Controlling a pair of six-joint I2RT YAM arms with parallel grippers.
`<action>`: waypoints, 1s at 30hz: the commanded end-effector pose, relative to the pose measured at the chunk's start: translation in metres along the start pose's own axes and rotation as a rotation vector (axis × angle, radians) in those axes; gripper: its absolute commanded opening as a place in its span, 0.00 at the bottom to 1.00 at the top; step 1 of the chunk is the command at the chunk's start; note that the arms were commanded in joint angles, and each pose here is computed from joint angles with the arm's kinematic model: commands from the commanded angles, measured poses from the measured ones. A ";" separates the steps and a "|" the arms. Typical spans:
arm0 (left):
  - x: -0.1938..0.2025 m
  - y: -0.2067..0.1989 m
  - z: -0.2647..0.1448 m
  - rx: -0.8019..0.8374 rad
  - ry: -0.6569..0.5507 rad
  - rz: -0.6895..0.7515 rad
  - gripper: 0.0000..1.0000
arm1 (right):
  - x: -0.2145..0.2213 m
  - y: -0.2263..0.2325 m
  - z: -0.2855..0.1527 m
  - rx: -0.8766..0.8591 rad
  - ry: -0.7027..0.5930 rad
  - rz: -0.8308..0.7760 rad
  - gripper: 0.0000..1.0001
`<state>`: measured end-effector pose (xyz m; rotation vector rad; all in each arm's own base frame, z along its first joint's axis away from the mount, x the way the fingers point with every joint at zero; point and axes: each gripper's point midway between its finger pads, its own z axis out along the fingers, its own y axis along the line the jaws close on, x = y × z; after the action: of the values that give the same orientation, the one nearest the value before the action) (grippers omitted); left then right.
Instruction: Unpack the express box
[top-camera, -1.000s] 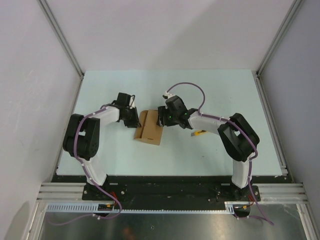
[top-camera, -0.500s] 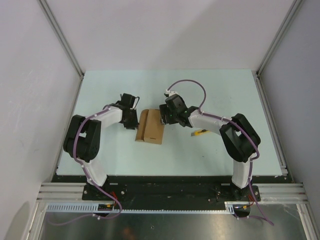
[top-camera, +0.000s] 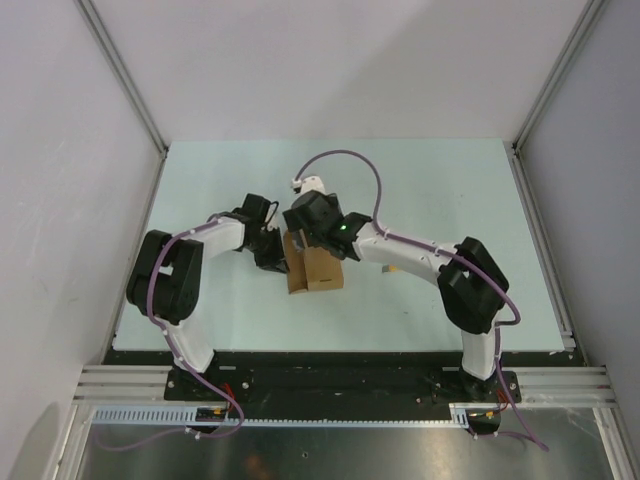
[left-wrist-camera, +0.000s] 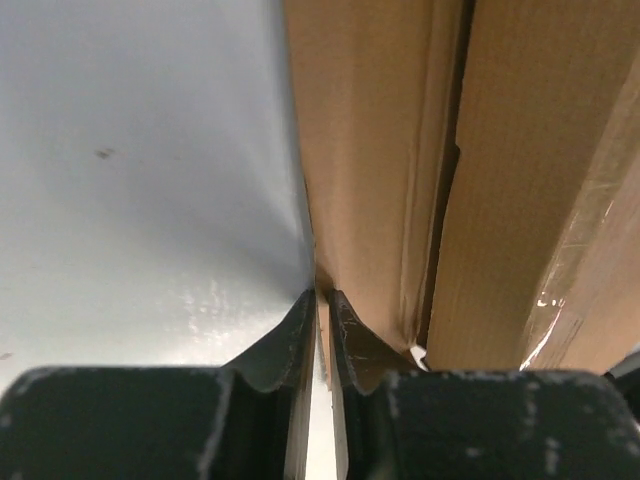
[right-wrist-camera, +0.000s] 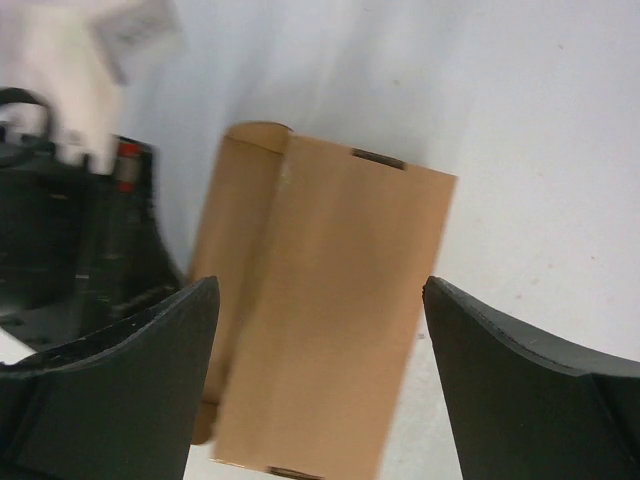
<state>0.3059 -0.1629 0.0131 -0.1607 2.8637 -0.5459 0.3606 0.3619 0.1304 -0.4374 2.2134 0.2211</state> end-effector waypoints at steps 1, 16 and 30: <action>0.052 0.003 0.005 0.005 0.178 -0.060 0.17 | 0.006 0.010 -0.002 0.073 0.013 -0.075 0.87; 0.083 0.004 0.023 0.068 0.315 -0.179 0.21 | 0.058 0.012 0.013 0.157 0.071 -0.275 0.89; 0.089 0.019 0.032 0.048 0.333 -0.242 0.19 | 0.070 -0.019 0.017 0.101 0.131 -0.177 0.72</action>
<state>0.2486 -0.2020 0.0093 -0.4015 3.0405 -1.0862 0.3327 0.3459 0.0623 -0.6768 2.2324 -0.1095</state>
